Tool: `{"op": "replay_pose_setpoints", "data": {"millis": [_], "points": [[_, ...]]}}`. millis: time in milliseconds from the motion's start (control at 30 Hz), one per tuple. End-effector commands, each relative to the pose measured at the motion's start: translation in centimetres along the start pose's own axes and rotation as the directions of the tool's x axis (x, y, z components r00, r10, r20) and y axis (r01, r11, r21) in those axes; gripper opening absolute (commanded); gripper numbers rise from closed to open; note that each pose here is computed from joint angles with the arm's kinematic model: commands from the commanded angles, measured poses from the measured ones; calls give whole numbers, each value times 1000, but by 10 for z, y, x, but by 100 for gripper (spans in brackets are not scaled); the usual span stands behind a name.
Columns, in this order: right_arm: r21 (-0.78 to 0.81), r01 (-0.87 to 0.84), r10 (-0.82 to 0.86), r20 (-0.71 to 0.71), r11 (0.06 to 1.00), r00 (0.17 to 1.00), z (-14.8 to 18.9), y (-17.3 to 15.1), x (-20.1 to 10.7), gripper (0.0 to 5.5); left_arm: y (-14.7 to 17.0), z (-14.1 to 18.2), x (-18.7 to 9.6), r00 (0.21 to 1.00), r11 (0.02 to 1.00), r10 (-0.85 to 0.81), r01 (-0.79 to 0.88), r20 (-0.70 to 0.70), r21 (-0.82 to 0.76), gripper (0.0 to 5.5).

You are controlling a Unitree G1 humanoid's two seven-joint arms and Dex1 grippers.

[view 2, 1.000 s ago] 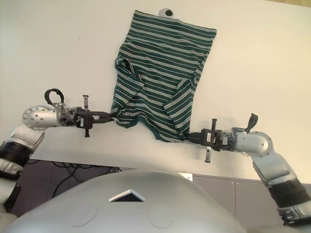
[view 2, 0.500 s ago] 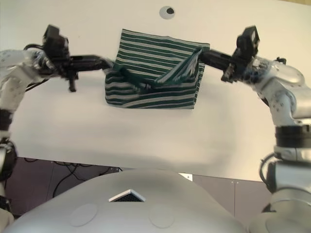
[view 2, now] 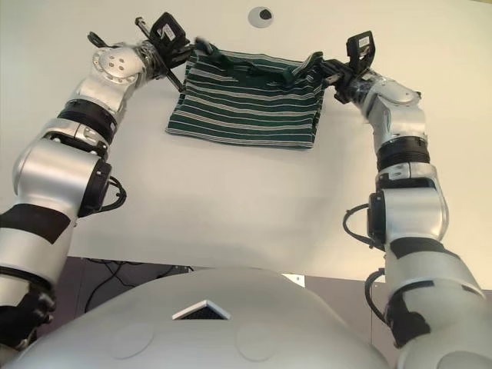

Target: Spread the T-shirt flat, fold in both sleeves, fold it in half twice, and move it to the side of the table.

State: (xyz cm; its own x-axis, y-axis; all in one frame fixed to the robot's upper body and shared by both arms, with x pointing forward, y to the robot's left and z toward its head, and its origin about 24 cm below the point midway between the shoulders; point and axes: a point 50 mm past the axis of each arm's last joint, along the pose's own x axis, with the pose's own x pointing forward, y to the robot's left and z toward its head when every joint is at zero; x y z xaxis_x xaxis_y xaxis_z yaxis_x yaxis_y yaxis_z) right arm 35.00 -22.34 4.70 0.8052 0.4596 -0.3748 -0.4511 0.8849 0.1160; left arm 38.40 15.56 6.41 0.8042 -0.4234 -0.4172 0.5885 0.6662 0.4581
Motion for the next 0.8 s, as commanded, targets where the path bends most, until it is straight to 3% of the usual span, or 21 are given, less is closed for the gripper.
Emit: {"op": "replay_pose_setpoints", "data": {"millis": [33, 100, 133, 200, 233, 300, 333, 400, 433, 500, 533, 600, 633, 700, 800], "points": [[-39, 24, -21, 78, 999, 997, 13, -1, -1, 120, 32, 3, -11, 966, 965, 260, -260, 11, 36, 111], [-153, 35, -17, 118, 988, 993, 18, 0, -7, 159, 42, 18, -14, 953, 957, 284, -288, 107, 27, 112], [-223, 38, -9, 132, 974, 991, 21, 2, -10, 174, 39, 24, -14, 959, 974, 222, -227, 176, 12, 112], [-352, -11, 61, 133, 936, 989, 24, 10, -15, 174, 20, 33, -13, 947, 998, -21, 37, 320, -44, 112], [-445, -51, 99, 84, 894, 992, 20, 15, -17, 174, 3, 29, -14, 908, 968, -216, 247, 358, -42, 112], [-697, -156, 117, -104, 700, 988, 5, 20, -17, 174, -32, 9, -20, 787, 833, -547, 546, 283, 90, 112], [-774, -241, 120, -212, 585, 970, -5, 23, -16, 174, -47, -4, -23, 733, 752, -658, 631, 170, 188, 112], [-760, -482, 198, -441, 437, 875, -27, 36, -20, 174, -65, -24, -27, 659, 566, -740, 717, -133, 407, 112], [-664, -596, 261, -541, 452, 800, -38, 44, -26, 174, -65, -30, -26, 658, 472, -696, 721, -287, 508, 112], [-444, -802, 452, -666, 399, 593, -49, 73, -42, 174, -43, -37, -18, 735, 213, -398, 657, -549, 724, 112], [-372, -858, 546, -663, 354, 512, -48, 93, -44, 174, -28, -32, -14, 790, 85, -254, 593, -558, 801, 112], [-352, -891, 729, -523, 287, 442, -29, 147, -33, 174, -6, 4, -1, 930, -130, -92, 343, -356, 930, 112], [-355, -894, 778, -465, 275, 424, -21, 165, -29, 174, -2, 18, 3, 961, -188, -77, 246, -264, 951, 112], [-440, -821, 818, -269, 365, 508, 8, 184, -15, 174, 10, 54, 6, 997, -257, -67, 8, -26, 966, 112], [-433, -705, 756, -76, 562, 650, 34, 159, -14, 174, 28, 70, -3, 987, -199, -46, -163, 157, 966, 112]]}}
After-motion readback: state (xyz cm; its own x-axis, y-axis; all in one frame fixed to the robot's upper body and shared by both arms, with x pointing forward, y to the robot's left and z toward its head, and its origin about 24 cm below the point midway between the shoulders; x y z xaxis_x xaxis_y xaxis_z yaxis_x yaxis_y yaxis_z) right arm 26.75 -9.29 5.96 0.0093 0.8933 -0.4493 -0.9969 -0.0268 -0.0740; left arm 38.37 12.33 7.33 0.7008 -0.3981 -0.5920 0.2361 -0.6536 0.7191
